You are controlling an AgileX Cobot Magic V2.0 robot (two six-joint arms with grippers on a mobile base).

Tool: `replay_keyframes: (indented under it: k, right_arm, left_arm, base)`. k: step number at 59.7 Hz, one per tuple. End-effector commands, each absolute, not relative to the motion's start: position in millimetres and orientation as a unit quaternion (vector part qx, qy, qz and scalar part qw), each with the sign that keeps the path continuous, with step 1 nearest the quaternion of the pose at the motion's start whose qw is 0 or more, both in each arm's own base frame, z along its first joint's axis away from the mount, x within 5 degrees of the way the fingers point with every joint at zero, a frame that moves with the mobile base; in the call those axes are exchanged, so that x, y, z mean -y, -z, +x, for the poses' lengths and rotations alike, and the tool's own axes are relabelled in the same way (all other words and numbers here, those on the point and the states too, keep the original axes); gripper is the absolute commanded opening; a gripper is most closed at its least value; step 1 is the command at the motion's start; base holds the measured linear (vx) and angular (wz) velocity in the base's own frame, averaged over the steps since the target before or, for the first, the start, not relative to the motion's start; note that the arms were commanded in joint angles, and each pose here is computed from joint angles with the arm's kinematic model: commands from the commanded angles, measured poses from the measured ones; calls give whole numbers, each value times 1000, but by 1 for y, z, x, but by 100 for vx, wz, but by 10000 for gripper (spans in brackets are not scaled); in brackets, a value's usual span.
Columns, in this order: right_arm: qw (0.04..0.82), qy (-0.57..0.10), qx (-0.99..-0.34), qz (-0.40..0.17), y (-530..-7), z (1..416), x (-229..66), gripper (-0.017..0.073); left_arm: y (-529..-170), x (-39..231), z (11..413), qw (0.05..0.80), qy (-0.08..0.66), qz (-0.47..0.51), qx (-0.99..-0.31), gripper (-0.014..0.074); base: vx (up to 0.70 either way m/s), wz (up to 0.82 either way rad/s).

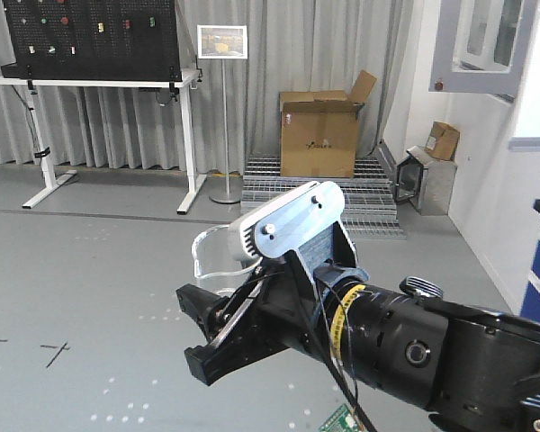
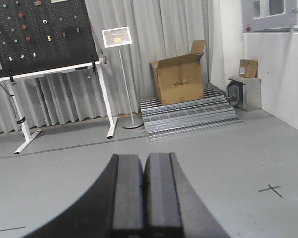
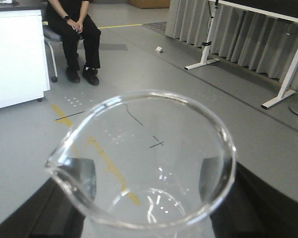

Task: Pick beaker and place in left cabinet
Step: 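Hold the beaker in the right gripper while the base drives to the cabinet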

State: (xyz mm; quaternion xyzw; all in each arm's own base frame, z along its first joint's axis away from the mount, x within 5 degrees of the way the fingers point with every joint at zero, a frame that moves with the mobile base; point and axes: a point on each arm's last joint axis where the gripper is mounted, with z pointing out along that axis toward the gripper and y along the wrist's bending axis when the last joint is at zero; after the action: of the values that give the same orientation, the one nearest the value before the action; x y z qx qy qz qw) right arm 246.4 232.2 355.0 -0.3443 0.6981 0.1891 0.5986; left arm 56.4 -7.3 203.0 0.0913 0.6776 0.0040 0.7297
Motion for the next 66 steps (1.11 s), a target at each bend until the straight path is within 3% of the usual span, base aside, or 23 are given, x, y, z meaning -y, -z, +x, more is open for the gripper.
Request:
replay_keyframes:
  k: [1,66]
  right_arm:
    - [632,-216,-663,-339,-382,240,-230,-1]
    - [632,-215,-663,-339,-382,240,-229,-1]
  left_arm:
    - [-205,7,55,756,-1,87,-649,1]
    - [-205,7,55,756,-1,87,-649,1]
  base:
    - [70,3]
    - [70,-3]
